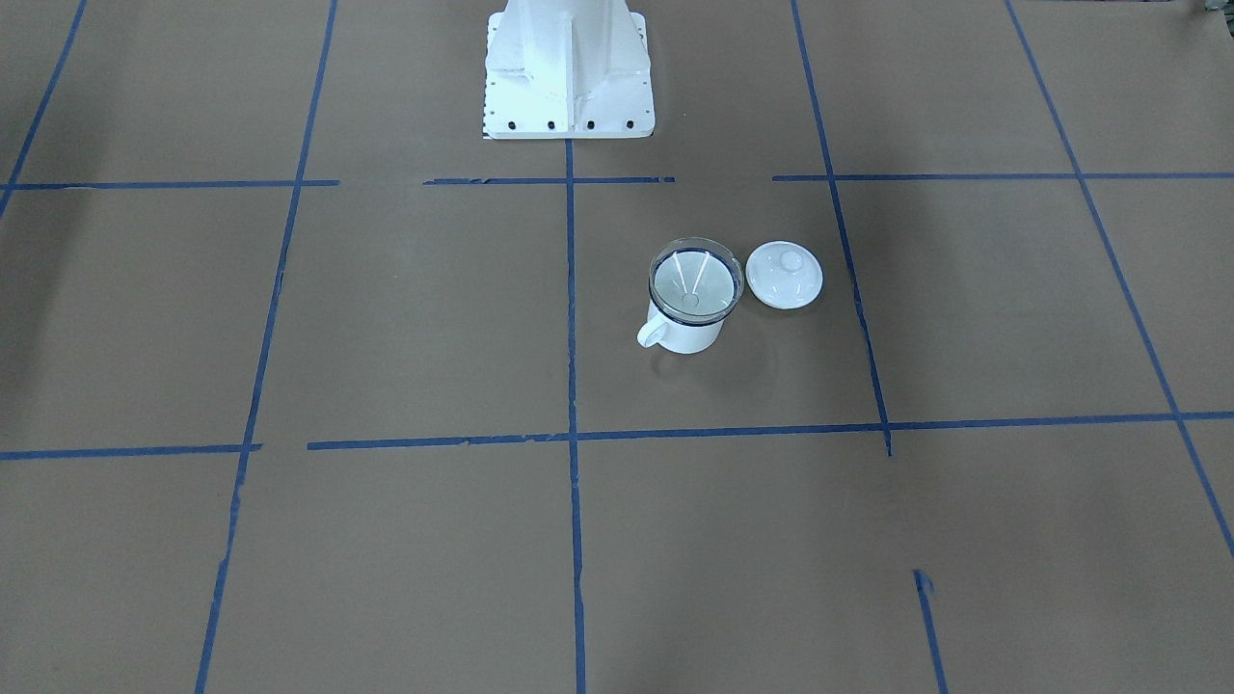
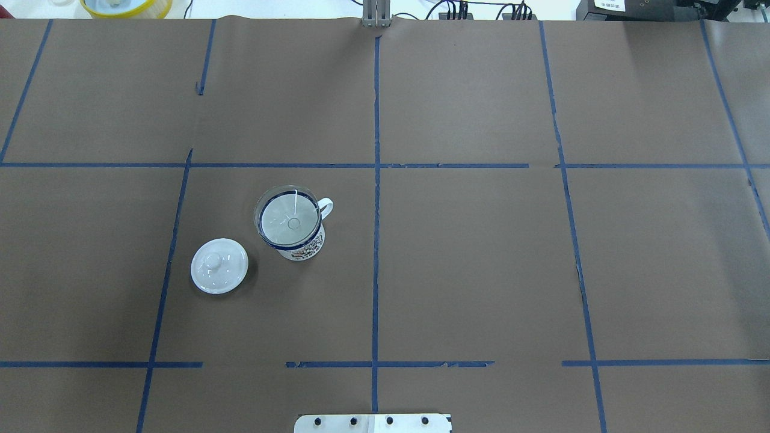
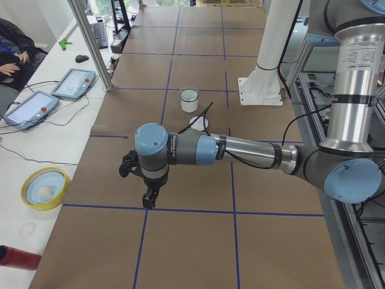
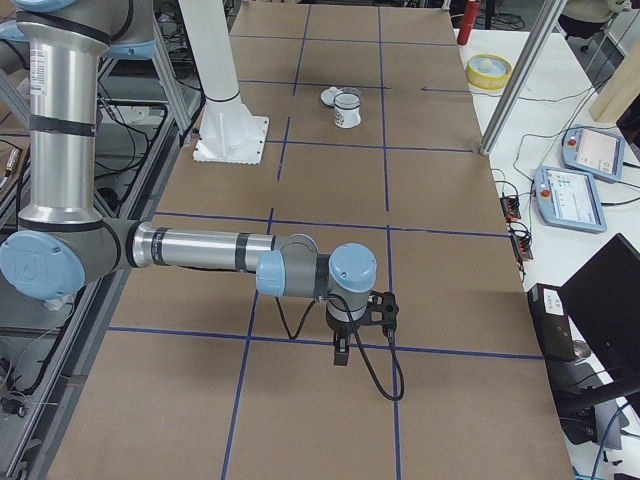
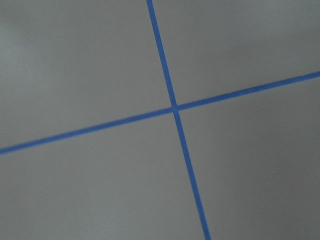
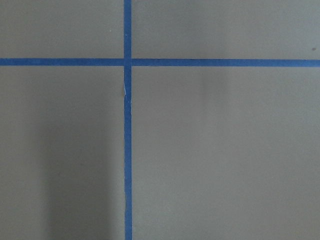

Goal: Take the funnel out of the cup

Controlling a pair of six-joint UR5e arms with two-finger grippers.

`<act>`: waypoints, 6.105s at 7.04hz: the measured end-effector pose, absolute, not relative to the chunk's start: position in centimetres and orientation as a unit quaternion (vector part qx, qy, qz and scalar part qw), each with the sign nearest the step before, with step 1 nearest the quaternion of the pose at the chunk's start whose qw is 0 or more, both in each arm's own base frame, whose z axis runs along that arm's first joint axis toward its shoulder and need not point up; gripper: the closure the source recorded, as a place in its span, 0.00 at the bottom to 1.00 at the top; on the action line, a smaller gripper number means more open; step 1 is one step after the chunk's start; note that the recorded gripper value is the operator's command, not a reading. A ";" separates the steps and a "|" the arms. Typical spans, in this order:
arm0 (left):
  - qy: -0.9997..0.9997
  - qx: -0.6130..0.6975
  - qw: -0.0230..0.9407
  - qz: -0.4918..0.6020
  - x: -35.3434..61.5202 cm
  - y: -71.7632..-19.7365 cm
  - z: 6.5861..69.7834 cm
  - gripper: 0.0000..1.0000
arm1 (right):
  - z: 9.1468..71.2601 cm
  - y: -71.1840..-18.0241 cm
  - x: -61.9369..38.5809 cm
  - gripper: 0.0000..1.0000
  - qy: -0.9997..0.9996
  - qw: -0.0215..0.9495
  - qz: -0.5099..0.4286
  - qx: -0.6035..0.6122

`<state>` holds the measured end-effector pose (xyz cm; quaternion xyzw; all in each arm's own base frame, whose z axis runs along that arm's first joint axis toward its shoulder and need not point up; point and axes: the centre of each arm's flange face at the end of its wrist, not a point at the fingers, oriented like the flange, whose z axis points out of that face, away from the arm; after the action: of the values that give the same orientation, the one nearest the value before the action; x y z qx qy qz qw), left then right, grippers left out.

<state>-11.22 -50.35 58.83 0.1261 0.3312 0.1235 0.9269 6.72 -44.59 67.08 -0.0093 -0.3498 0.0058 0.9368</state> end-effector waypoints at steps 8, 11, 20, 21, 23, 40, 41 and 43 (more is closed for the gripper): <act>0.457 0.220 0.861 -0.030 0.1 -55.6 38.8 0.00 | 67.1 -44.6 6.7 0.00 -0.350 0.937 0.006 -0.009; 0.501 0.108 0.857 -0.045 17.3 -57.7 26.0 0.00 | 67.1 -44.6 6.7 0.00 -0.350 0.937 0.006 -0.009; 0.414 -0.025 0.906 -0.081 50.6 -49.0 17.8 0.01 | 67.1 -44.6 6.7 0.00 -0.350 0.937 0.006 -0.009; 0.409 -0.031 0.908 -0.079 51.0 -48.6 18.1 0.18 | 67.1 -44.6 6.7 0.00 -0.350 0.937 0.006 -0.009; 0.402 -0.043 0.911 -0.084 51.5 -47.8 18.2 0.63 | 67.1 -44.6 6.7 0.00 -0.350 0.937 0.006 -0.009; 0.532 0.103 0.584 -0.604 34.8 -67.8 23.4 1.00 | 67.1 -44.6 6.7 0.00 -0.350 0.937 0.006 -0.009; 0.533 0.114 0.574 -0.611 36.6 -68.6 28.2 1.00 | 67.1 -44.6 6.7 0.00 -0.350 0.937 0.006 -0.009; 0.533 0.127 0.569 -0.613 40.0 -67.9 33.3 1.00 | 67.1 -44.6 6.7 0.00 -0.350 0.937 0.006 -0.009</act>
<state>39.97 -67.91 33.28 0.1273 0.5332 -0.6133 0.5687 6.72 -44.59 67.08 -0.0094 -0.3498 0.0058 0.9368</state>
